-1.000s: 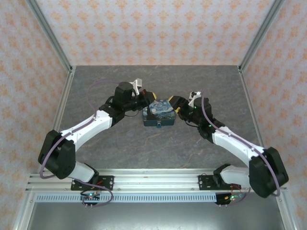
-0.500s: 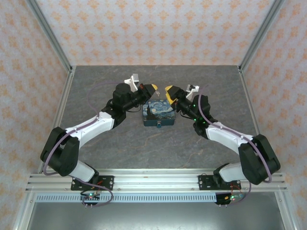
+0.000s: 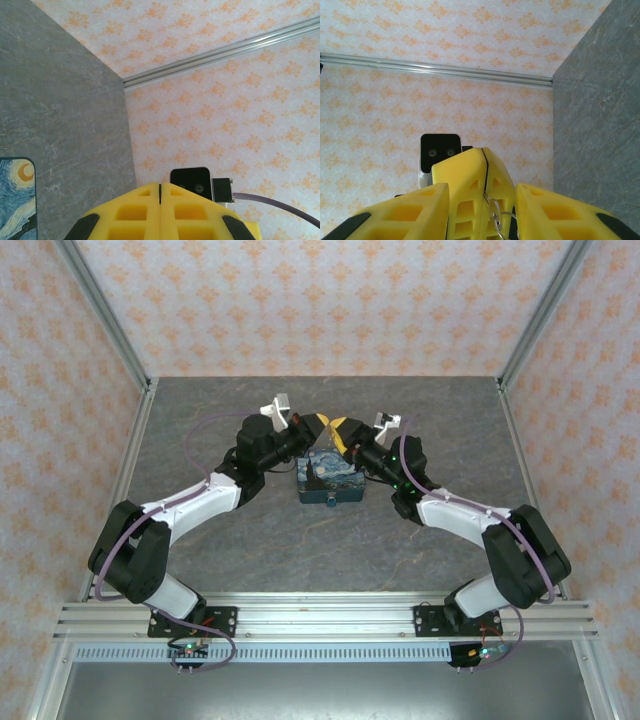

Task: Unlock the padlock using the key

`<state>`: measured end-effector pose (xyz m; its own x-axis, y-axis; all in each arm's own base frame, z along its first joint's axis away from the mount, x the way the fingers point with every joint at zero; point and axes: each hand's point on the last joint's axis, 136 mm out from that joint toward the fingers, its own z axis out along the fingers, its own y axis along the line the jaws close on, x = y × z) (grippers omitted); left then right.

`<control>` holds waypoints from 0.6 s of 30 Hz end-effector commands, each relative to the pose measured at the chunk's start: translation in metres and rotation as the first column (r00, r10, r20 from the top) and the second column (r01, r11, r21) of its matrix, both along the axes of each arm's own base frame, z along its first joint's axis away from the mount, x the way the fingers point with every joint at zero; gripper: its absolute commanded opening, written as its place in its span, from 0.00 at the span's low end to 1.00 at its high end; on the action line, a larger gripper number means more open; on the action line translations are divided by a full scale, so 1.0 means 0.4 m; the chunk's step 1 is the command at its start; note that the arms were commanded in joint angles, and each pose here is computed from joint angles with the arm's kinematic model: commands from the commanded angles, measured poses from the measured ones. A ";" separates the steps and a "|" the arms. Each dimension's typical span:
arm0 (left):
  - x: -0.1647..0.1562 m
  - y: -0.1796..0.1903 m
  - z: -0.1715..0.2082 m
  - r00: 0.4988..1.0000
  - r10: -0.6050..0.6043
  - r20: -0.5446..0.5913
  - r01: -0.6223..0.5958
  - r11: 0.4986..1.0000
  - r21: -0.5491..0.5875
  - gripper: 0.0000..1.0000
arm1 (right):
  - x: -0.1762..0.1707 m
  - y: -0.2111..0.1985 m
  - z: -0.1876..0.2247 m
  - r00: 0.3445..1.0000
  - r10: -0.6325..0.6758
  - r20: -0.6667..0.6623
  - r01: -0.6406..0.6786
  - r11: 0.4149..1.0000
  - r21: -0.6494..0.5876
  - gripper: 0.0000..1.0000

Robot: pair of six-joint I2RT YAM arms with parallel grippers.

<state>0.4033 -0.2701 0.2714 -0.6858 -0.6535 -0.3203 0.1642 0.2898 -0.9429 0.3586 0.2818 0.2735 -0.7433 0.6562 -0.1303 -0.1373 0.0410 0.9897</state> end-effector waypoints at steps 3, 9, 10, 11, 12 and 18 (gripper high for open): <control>0.015 0.014 0.033 0.999 0.029 0.043 -0.028 0.999 -0.029 0.00 | -0.017 0.011 0.031 0.998 0.026 0.049 -0.028 0.999 0.041 0.34; 0.015 0.012 0.035 0.999 0.029 0.042 -0.027 0.999 -0.034 0.00 | -0.022 0.016 0.022 0.998 0.035 0.044 -0.037 0.999 0.039 0.26; 0.015 0.012 0.034 0.999 0.028 0.041 -0.027 0.999 -0.033 0.00 | -0.023 0.019 0.020 0.998 0.040 0.043 -0.042 0.998 0.038 0.25; 0.015 0.012 0.033 0.999 0.029 0.041 -0.028 0.999 -0.034 0.00 | -0.023 0.019 0.021 0.998 0.040 0.043 -0.042 0.998 0.040 0.25; 0.016 0.013 0.034 0.999 0.031 0.041 -0.030 0.999 -0.034 0.00 | -0.025 0.021 0.018 0.998 0.044 0.042 -0.045 0.998 0.038 0.24; 0.017 0.013 0.034 0.999 0.031 0.041 -0.030 0.999 -0.034 0.00 | -0.028 0.024 0.005 0.998 0.049 0.032 -0.050 0.998 0.034 0.23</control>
